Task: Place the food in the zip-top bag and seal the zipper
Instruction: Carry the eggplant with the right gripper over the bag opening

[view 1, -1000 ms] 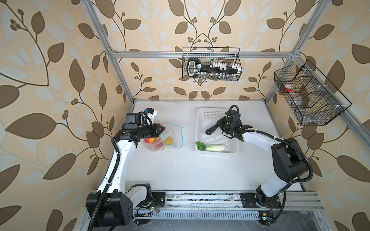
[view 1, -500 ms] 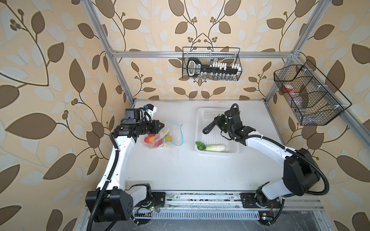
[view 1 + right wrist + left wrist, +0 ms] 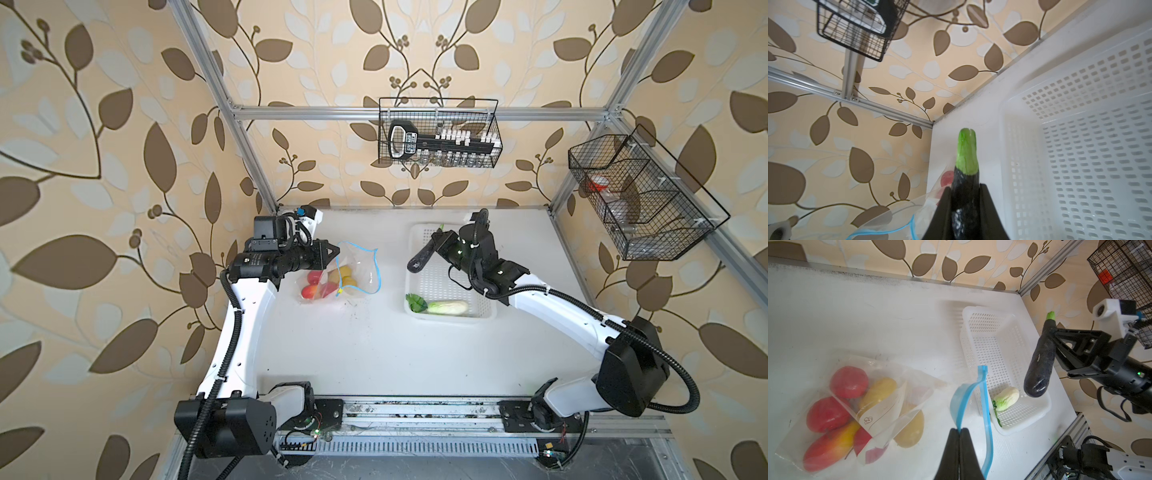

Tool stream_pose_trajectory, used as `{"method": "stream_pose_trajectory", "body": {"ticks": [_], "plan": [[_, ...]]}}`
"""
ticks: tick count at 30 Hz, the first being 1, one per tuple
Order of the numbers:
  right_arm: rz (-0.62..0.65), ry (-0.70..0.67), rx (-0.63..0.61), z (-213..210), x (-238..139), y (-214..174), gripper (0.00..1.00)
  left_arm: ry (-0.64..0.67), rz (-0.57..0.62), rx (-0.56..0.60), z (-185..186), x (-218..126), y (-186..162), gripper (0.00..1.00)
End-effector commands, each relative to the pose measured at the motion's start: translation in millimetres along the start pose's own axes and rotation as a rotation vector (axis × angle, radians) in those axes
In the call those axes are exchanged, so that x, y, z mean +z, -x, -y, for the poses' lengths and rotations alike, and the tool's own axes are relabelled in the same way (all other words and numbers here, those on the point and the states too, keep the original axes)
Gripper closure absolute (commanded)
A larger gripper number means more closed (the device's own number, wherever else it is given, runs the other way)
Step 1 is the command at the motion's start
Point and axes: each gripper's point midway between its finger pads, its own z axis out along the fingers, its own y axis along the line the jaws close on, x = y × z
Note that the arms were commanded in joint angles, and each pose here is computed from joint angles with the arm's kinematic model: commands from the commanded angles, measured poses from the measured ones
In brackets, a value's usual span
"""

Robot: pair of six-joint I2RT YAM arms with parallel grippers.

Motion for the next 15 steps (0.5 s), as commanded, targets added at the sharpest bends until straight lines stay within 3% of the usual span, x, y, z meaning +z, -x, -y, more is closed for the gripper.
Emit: {"method": "stream_pose_trajectory", "body": {"ticks": [1,15], "plan": [[0.087,0.068,-0.058,-38,-16,19,0.88,-0.047,0.026,0.029,19,-7,13,1.00],[0.158,0.140,-0.217,-102,-14,-14,0.88,-0.049,0.042,0.037,24,-9,14,1.00]]}}
